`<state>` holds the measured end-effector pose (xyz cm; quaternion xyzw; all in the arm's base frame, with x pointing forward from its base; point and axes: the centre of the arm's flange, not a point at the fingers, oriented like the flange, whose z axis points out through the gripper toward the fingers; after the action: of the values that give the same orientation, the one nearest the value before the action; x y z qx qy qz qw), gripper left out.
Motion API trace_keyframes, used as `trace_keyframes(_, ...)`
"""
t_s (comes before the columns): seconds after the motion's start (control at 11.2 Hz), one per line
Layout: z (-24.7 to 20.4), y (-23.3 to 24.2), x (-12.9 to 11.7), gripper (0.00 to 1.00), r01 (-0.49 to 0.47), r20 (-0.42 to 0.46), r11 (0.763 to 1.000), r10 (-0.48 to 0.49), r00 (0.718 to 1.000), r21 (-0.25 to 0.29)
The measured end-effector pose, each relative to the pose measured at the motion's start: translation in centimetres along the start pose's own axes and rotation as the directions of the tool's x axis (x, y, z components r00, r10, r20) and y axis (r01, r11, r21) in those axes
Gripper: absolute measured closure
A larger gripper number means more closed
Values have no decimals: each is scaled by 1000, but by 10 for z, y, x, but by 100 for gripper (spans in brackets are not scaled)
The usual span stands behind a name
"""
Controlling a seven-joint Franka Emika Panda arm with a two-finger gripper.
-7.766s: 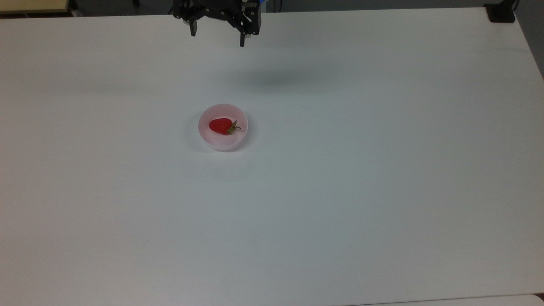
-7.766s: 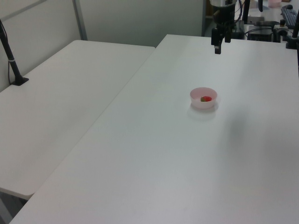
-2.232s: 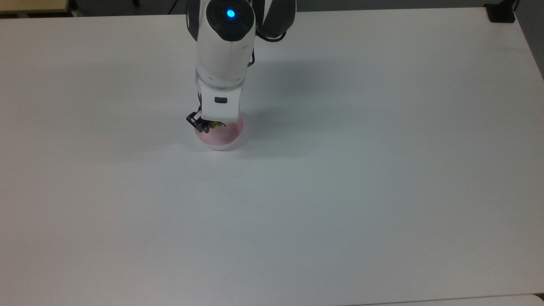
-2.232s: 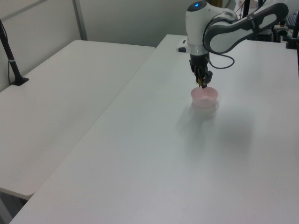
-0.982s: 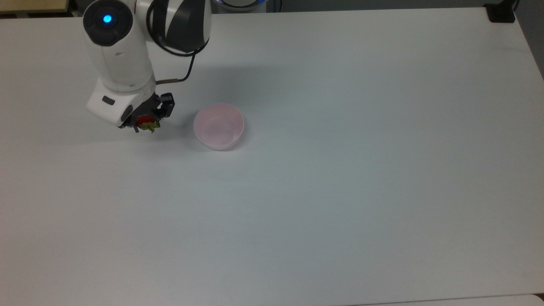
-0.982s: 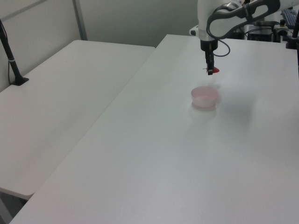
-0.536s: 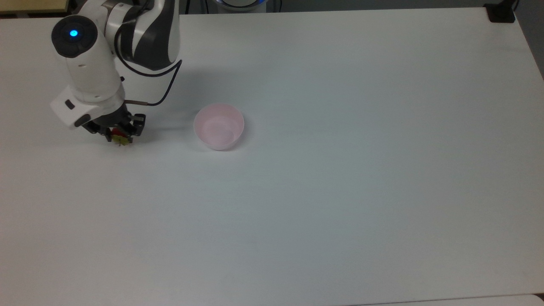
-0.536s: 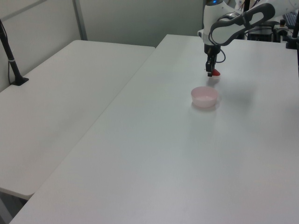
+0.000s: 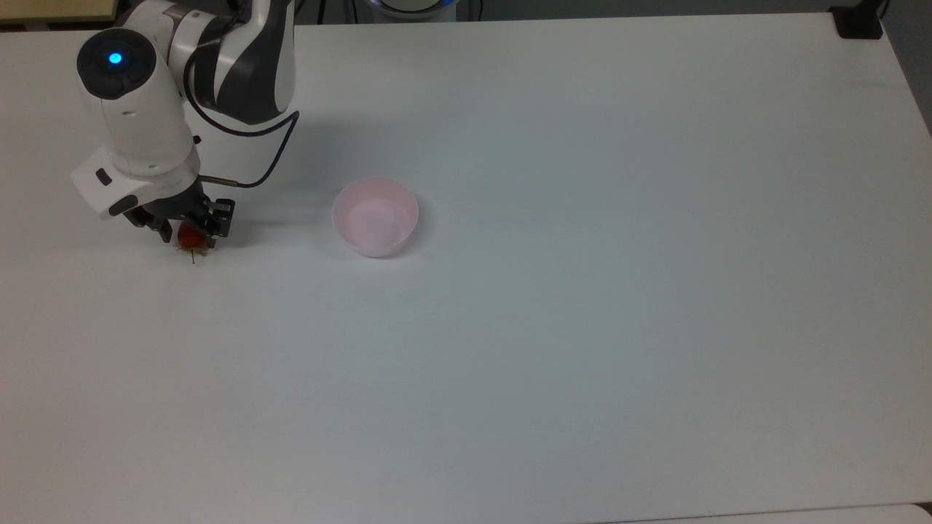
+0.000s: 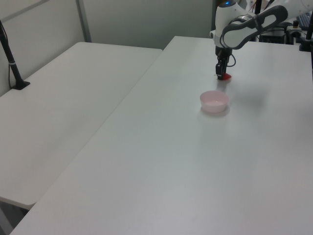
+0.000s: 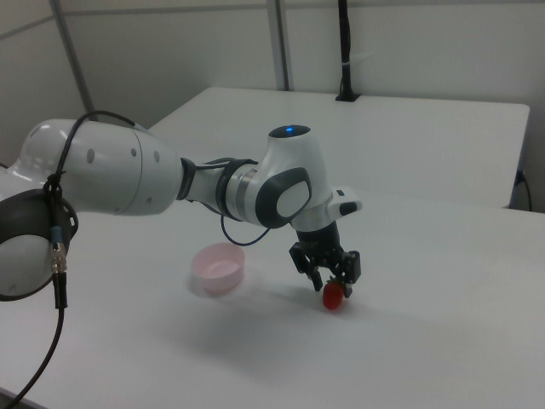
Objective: Pick up strawberry from bowl
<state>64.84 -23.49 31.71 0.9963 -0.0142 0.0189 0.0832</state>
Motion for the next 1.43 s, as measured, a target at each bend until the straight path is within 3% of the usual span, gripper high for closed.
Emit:
trace_keyframes(0.18, -4, 1, 2, 6, -2, -8, 1000, 2, 1000, -3)
trace_keyframes(0.27, -13, 3, 4, 0, -5, -23, 1000, 5, 1000, -8)
trace_keyframes(0.54, -86, -15, 4, 0, -6, -15, 1000, 6, 1000, -12)
trace_keyframes(0.89, -199, -114, -12, 0, -65, 23, 998, 65, 998, -20)
trace_keyframes(1.16, -245, -170, -34, 0, -33, 63, 999, 34, 997, -14)
trace_keyframes(1.43, -281, -186, -53, 0, -34, 62, 999, 32, 998, 25)
